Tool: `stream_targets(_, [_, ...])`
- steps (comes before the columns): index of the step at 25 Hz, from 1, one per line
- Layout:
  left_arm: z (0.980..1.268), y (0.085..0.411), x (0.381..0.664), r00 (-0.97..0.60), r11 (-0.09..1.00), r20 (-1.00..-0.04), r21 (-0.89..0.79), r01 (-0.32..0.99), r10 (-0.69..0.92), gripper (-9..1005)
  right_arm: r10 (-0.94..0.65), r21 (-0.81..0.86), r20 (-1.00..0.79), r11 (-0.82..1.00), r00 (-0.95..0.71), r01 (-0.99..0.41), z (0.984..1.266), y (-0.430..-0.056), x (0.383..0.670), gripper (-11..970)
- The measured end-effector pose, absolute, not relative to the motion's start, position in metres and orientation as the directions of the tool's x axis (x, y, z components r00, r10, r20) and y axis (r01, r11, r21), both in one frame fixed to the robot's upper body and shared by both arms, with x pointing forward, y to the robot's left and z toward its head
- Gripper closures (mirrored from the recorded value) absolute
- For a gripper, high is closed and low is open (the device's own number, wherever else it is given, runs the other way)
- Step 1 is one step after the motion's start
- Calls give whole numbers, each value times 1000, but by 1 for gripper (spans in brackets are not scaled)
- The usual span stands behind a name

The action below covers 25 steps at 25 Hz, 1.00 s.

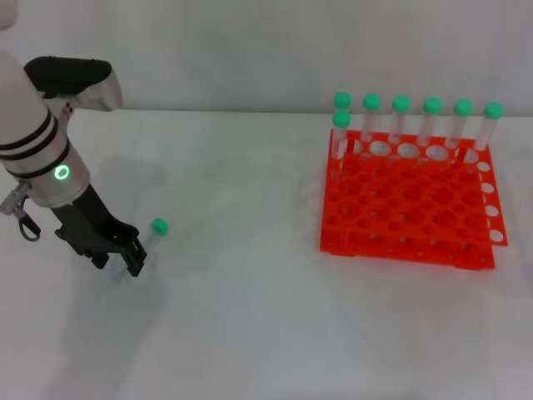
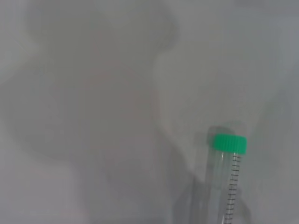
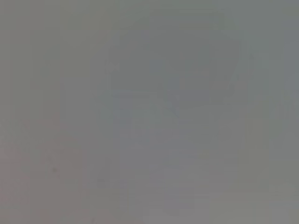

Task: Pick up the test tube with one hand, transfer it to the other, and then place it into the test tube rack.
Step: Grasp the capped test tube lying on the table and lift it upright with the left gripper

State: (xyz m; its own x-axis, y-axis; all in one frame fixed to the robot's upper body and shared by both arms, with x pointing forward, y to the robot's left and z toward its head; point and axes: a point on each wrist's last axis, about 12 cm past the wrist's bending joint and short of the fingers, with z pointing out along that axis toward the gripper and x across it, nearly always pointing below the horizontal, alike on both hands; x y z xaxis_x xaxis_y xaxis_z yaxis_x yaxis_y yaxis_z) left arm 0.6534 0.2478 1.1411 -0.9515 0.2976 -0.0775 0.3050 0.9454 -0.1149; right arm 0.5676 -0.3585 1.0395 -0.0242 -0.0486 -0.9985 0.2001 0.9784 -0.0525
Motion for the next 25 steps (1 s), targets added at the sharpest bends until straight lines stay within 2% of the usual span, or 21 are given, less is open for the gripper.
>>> stream_targets(18, [1136, 237, 651, -931, 928, -46, -71, 365, 362, 566, -49, -54, -998, 977, -30, 206, 1038, -360, 565, 224])
stream_targets(25, [1136, 238, 650, -931, 929, -36, -64, 365, 364, 570, -48, -53, -998, 977, -31, 207, 1037, -361, 564, 224])
